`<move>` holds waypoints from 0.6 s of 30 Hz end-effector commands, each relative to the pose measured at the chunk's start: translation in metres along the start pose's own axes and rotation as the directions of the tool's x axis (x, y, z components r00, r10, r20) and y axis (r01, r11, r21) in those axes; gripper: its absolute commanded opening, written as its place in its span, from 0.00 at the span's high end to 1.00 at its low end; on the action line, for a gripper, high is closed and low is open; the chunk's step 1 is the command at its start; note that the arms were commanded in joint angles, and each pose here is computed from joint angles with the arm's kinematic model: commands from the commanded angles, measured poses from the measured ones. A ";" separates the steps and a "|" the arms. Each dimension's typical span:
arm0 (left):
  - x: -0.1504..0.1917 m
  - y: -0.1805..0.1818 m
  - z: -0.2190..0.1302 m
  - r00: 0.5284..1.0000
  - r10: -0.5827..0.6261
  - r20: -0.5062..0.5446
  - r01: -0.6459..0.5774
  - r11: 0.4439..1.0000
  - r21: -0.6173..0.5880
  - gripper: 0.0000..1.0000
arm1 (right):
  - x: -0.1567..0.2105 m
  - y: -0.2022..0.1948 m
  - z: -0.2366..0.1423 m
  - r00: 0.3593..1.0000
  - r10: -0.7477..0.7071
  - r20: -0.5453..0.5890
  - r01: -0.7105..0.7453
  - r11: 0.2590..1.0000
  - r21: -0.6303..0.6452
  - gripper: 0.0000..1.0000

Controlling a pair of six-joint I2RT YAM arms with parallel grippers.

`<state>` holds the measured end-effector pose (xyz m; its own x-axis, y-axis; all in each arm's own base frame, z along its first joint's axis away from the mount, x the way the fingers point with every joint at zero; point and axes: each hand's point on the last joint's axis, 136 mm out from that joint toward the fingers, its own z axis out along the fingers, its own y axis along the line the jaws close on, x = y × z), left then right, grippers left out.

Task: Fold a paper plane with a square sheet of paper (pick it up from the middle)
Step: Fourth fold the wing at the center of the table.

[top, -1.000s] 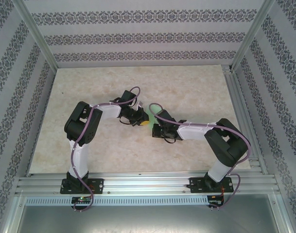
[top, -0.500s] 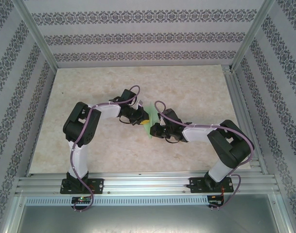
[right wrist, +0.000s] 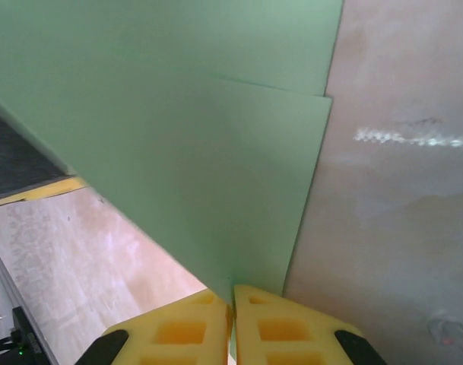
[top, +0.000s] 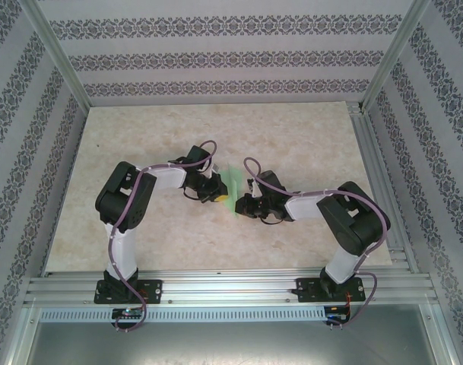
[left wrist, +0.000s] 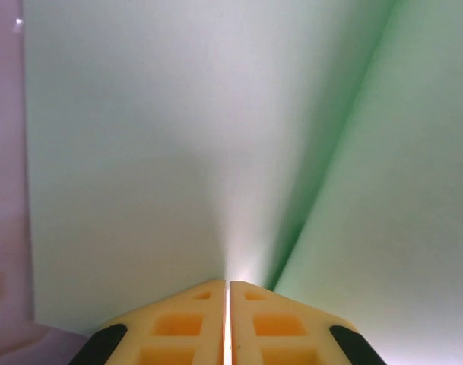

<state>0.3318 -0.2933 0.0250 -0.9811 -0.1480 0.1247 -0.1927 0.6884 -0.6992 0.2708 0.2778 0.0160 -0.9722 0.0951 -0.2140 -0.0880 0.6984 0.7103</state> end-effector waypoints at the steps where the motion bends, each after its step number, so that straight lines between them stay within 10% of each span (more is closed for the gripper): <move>1: 0.003 -0.009 -0.007 0.998 0.057 0.020 -0.057 0.998 -0.009 0.88 | 0.000 -0.003 0.004 0.999 0.039 -0.015 -0.040 0.998 -0.057 0.89; 18: -0.001 0.001 -0.002 0.997 0.078 0.015 -0.077 0.996 -0.053 0.89 | -0.014 -0.002 0.003 0.988 0.153 -0.036 -0.156 0.976 -0.153 0.88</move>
<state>0.3326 -0.2892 0.0270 -0.9883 -0.1287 0.0817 -0.1494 0.7116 -0.6865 0.2789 0.2805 0.0202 -0.9839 0.1493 -0.0978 0.0023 0.5584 0.8296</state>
